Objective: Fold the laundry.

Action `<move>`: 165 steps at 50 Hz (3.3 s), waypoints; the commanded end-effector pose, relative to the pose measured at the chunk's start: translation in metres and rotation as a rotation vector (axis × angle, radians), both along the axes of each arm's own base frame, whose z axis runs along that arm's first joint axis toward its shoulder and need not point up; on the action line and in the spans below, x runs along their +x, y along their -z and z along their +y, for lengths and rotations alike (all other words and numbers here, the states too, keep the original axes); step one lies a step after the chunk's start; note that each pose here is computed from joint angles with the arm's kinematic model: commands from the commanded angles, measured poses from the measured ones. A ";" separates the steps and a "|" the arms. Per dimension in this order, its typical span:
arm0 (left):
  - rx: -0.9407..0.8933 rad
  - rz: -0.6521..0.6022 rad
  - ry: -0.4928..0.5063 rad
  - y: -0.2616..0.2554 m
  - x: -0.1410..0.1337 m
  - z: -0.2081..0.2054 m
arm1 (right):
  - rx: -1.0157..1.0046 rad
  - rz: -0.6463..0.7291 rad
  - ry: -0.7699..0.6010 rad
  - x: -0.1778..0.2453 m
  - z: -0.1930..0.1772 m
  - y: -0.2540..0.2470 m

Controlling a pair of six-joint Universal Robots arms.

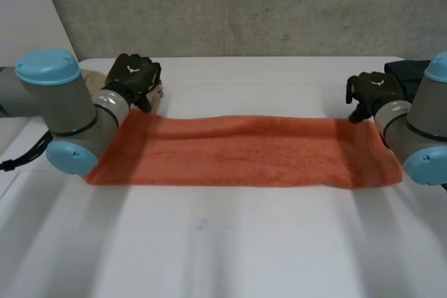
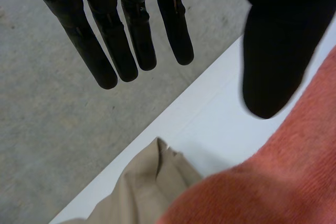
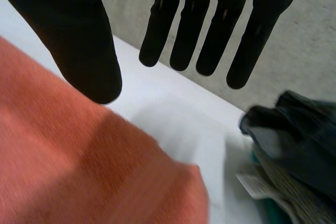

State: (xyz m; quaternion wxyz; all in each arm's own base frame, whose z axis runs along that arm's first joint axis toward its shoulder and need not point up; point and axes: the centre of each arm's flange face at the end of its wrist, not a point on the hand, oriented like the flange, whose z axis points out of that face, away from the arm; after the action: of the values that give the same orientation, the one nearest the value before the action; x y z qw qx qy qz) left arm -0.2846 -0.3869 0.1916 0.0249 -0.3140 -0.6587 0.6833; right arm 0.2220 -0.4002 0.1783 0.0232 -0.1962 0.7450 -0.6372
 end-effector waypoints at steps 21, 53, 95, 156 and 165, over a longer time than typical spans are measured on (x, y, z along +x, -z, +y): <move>0.012 0.027 0.043 -0.036 -0.012 0.027 | 0.182 0.042 -0.007 0.019 -0.051 0.039; 0.146 -0.009 0.048 0.009 -0.010 0.002 | -0.248 0.030 -0.492 0.061 0.143 -0.184; -0.318 0.246 -0.086 -0.158 -0.018 0.018 | -0.764 -0.151 -0.072 0.064 0.026 -0.181; 0.615 -0.049 -0.035 0.004 0.059 0.023 | 0.483 0.148 -0.180 -0.023 0.001 0.002; 0.639 -0.127 0.007 0.026 0.047 0.030 | 0.568 0.122 -0.203 -0.022 0.006 0.026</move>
State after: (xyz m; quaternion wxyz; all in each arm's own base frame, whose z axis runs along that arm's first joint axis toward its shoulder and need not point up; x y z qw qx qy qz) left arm -0.2294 -0.3623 0.1796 0.0903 -0.3079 -0.8418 0.4341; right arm 0.1995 -0.3991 0.1679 0.0817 -0.2954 0.8609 -0.4062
